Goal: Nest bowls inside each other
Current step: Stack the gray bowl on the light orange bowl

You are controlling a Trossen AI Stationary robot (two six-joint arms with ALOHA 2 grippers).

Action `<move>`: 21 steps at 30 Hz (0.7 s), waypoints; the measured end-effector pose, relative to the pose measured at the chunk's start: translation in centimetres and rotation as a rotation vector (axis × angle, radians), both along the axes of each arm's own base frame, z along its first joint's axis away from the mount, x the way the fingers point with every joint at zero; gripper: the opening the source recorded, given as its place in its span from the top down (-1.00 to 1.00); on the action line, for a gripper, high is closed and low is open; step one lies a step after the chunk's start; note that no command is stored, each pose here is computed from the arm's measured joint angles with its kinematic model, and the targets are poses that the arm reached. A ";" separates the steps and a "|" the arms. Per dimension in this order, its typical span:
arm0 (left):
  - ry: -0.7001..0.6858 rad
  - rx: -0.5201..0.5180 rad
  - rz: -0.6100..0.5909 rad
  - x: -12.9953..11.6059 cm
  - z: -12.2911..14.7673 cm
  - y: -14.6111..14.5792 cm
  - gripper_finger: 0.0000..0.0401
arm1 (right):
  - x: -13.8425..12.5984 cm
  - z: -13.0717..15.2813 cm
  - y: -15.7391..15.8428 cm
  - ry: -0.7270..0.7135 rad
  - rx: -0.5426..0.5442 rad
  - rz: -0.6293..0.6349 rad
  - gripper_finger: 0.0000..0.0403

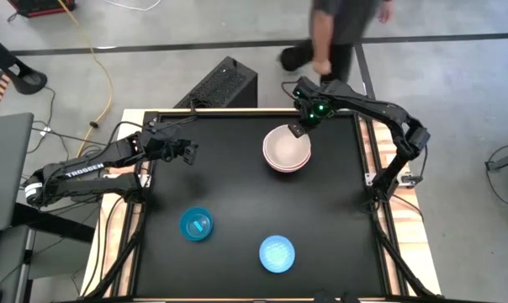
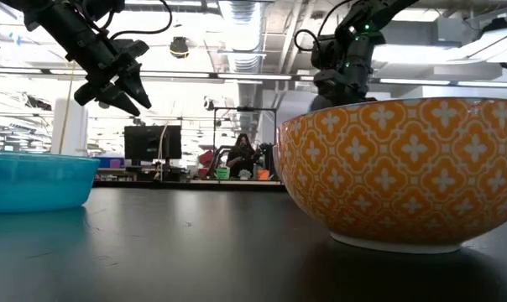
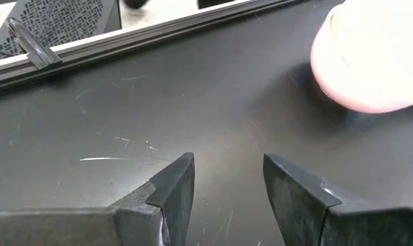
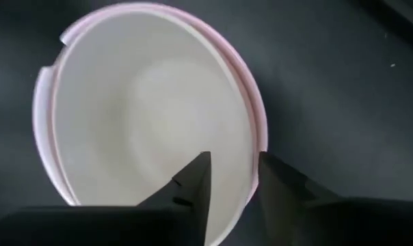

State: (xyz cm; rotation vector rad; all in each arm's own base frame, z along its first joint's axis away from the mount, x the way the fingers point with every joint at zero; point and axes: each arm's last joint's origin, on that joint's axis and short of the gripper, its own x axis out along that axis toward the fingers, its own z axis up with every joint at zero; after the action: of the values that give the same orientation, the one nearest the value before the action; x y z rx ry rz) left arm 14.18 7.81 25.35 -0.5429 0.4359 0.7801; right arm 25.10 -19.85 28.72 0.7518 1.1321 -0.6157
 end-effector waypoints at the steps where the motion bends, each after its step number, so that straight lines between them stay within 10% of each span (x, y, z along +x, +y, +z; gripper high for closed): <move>1: 0.000 0.000 0.000 0.0 0.0 0.0 0.18 | -0.1 0.3 0.0 0.006 0.002 0.003 0.33; 10: -0.001 -0.002 -0.002 0.0 0.0 0.0 0.18 | 0.2 2.7 0.9 -0.023 0.022 0.086 0.29; 21: -0.004 -0.006 0.000 0.0 0.0 0.0 0.18 | -0.4 -0.3 1.0 0.046 0.095 0.102 0.90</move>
State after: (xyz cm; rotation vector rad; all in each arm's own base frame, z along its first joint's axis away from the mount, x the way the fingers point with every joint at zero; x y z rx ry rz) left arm 14.18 7.80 25.35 -0.5502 0.4345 0.7775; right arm 24.67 -18.86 28.39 0.7586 1.2414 -0.4986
